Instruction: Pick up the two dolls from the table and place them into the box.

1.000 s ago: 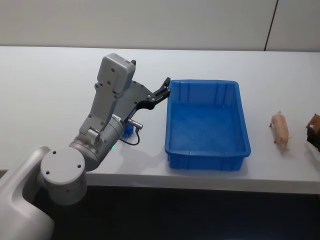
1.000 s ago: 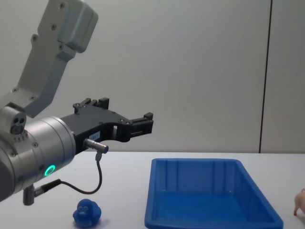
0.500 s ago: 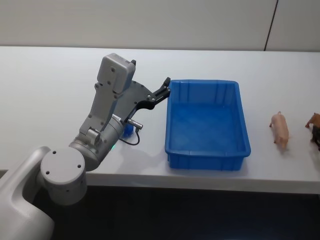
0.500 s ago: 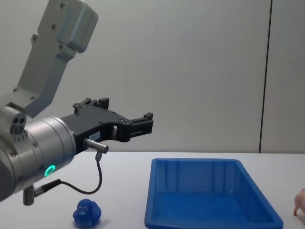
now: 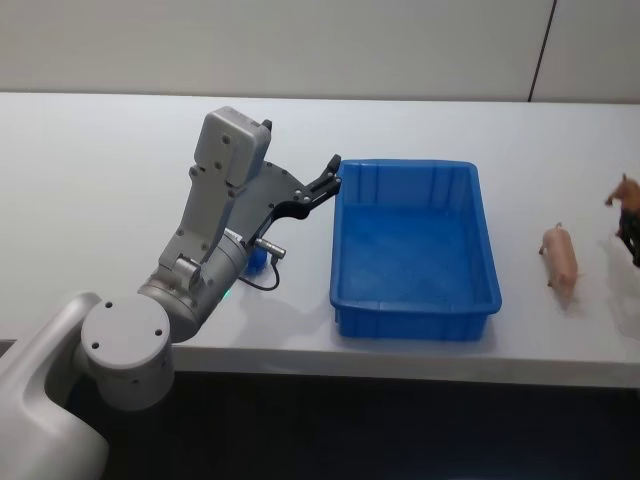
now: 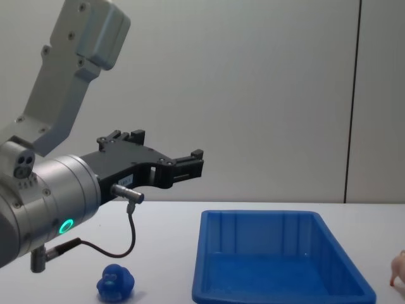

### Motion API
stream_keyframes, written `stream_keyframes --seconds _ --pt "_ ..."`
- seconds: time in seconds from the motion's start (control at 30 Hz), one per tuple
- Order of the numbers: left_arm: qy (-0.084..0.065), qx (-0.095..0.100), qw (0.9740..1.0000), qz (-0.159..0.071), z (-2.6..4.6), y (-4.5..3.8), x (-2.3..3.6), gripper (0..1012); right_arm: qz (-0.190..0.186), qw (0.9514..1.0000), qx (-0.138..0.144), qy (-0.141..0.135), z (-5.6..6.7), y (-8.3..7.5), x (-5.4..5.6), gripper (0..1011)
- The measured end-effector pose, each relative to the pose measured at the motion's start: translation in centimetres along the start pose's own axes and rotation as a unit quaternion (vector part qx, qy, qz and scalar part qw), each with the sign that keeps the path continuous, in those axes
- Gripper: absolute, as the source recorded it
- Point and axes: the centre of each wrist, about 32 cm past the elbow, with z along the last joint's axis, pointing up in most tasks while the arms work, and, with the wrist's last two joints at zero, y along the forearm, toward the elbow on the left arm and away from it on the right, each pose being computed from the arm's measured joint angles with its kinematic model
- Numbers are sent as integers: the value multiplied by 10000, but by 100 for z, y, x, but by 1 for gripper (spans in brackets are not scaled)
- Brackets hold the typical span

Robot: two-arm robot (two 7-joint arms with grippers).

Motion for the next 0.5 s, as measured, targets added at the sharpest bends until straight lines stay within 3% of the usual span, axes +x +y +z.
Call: stream_keyframes --seconds 0.27,0.5 --pt "0 0 10000 0 0 0 0 1001 385 9978 512 -176 214 51 -73 439" --pt "0 0 10000 0 0 0 0 1002 805 9933 778 -275 369 116 -155 439"
